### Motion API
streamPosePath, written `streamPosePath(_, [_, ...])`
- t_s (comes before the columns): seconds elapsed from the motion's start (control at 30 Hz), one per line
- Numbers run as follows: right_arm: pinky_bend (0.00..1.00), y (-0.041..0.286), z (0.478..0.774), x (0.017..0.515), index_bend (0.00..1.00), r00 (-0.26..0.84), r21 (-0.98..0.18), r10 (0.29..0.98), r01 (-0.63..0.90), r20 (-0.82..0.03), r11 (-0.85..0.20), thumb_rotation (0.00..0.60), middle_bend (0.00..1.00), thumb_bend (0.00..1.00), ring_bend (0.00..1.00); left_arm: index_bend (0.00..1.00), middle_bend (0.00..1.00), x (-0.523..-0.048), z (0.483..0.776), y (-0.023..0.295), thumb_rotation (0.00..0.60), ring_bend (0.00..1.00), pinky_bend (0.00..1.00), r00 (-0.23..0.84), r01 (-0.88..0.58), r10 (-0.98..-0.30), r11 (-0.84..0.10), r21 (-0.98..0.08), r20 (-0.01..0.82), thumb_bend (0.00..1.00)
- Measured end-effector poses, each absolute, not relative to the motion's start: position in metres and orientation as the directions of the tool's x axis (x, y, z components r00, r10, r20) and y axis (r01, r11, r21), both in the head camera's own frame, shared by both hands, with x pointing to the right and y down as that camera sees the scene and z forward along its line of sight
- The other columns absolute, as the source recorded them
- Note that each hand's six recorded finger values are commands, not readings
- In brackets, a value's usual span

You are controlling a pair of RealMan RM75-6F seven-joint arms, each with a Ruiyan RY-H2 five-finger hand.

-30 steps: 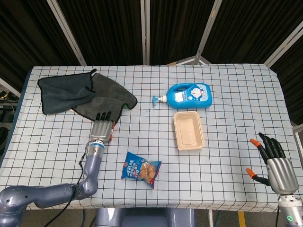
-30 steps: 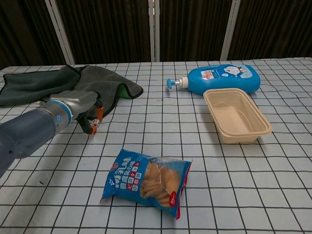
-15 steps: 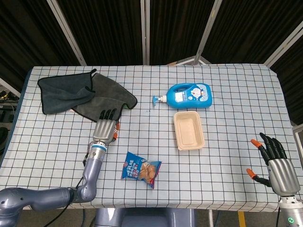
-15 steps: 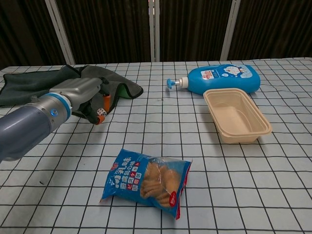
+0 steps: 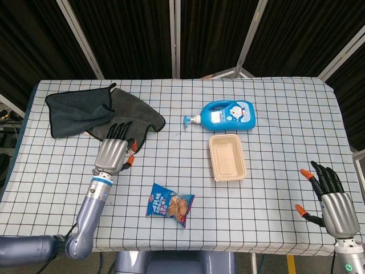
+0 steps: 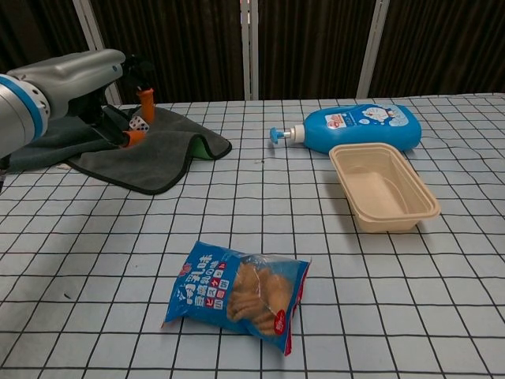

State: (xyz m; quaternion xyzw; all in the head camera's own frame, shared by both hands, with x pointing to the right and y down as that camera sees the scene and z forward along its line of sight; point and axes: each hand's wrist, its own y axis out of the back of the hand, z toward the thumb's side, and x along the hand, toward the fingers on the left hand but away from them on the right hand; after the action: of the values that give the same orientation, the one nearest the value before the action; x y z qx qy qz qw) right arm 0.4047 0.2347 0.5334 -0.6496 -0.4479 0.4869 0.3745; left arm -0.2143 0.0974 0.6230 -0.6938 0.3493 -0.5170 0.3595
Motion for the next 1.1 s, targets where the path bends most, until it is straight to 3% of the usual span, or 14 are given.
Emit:
streamPosePath(0.07, [0.08, 0.236, 0.534, 0.403, 0.2, 0.128, -0.923, 0.946, 0.213, -0.298, -0.32, 0.6, 0.01, 0.11, 0.0, 0.52, 0.0, -0.217, 0.62, 0.098, 0.6, 0.0, 0.0, 0.221, -0.114, -0.857, -0.497, -0.86, 0.466, 0.51])
streamPosePath(0.2, [0.08, 0.237, 0.535, 0.402, 0.2, 0.131, -0.923, 0.945, 0.207, -0.301, -0.323, 0.6, 0.01, 0.11, 0.0, 0.11, 0.0, -0.222, 0.618, 0.101, 0.6, 0.0, 0.0, 0.227, -0.11, -0.84, -0.524, -0.845, 0.492, 0.36])
streamPosePath(0.3, [0.08, 0.238, 0.536, 0.4, 0.2, 0.133, -0.923, 0.944, 0.206, -0.302, -0.324, 0.6, 0.01, 0.11, 0.0, 0.01, 0.0, -0.228, 0.616, 0.102, 0.6, 0.0, 0.0, 0.228, -0.116, -0.831, -0.541, -0.833, 0.508, 0.31])
streamPosePath(0.77, [0.08, 0.24, 0.541, 0.394, 0.21, 0.145, -0.921, 0.938, 0.193, -0.314, -0.338, 0.6, 0.01, 0.11, 0.0, 0.0, 0.0, -0.257, 0.603, 0.106, 0.6, 0.0, 0.0, 0.224, -0.091, -0.853, -0.499, -0.862, 0.471, 0.31])
streamPosePath(1.1, [0.08, 0.24, 0.545, 0.396, 0.21, 0.137, -0.922, 0.937, 0.178, -0.322, -0.343, 0.6, 0.01, 0.11, 0.0, 0.0, 0.0, -0.291, 0.594, 0.132, 0.6, 0.0, 0.0, 0.196, -0.064, -0.876, -0.461, -0.885, 0.442, 0.31])
